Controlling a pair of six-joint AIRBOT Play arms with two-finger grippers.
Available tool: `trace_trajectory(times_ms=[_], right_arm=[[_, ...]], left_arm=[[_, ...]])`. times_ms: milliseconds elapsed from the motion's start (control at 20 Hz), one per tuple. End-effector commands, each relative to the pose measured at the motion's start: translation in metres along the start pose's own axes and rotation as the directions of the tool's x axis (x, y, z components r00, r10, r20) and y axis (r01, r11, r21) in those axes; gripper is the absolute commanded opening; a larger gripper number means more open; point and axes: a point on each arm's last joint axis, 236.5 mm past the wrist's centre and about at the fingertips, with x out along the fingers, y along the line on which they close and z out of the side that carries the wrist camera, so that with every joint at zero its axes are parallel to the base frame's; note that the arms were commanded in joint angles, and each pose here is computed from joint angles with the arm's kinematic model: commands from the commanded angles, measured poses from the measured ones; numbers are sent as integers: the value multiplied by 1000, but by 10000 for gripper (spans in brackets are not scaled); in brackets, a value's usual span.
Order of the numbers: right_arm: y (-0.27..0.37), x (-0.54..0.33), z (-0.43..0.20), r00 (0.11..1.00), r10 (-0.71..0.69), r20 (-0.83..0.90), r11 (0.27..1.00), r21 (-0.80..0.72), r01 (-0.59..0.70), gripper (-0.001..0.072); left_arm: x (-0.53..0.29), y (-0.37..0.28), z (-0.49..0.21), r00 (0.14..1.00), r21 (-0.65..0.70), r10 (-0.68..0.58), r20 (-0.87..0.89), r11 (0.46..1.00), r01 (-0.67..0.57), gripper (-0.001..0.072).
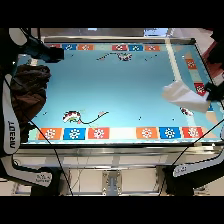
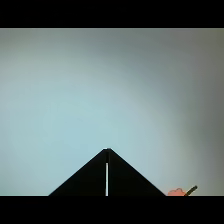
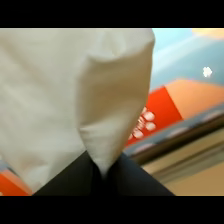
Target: Fold the shirts.
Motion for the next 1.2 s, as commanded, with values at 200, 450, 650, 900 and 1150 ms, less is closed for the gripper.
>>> trace_trajectory(times_ms=[200,450,650,900,1150], right_arm=[[-93,68,-155,783,-370,-500,925,-119,361,28],[-88,40,-158,813,-386,-436,922,-166,348,429],[-25,-28,-82,983,-184,-12,976,-119,181,428],[251,-213,-26,420,782,460,622,-620,-479,427],[344,-212,-84,421,828,369,438,-895,-78,427]], left_arm=[[1,-16,-8,999,5,-40,-34,999,40,12],[1,-18,-8,999,12,-40,-36,999,41,39],[-1,-40,-3,991,-14,-133,-15,991,132,285],[-10,-101,3,941,-23,-337,14,941,338,284],[-12,-119,-32,921,-5,-365,-136,930,368,284]])
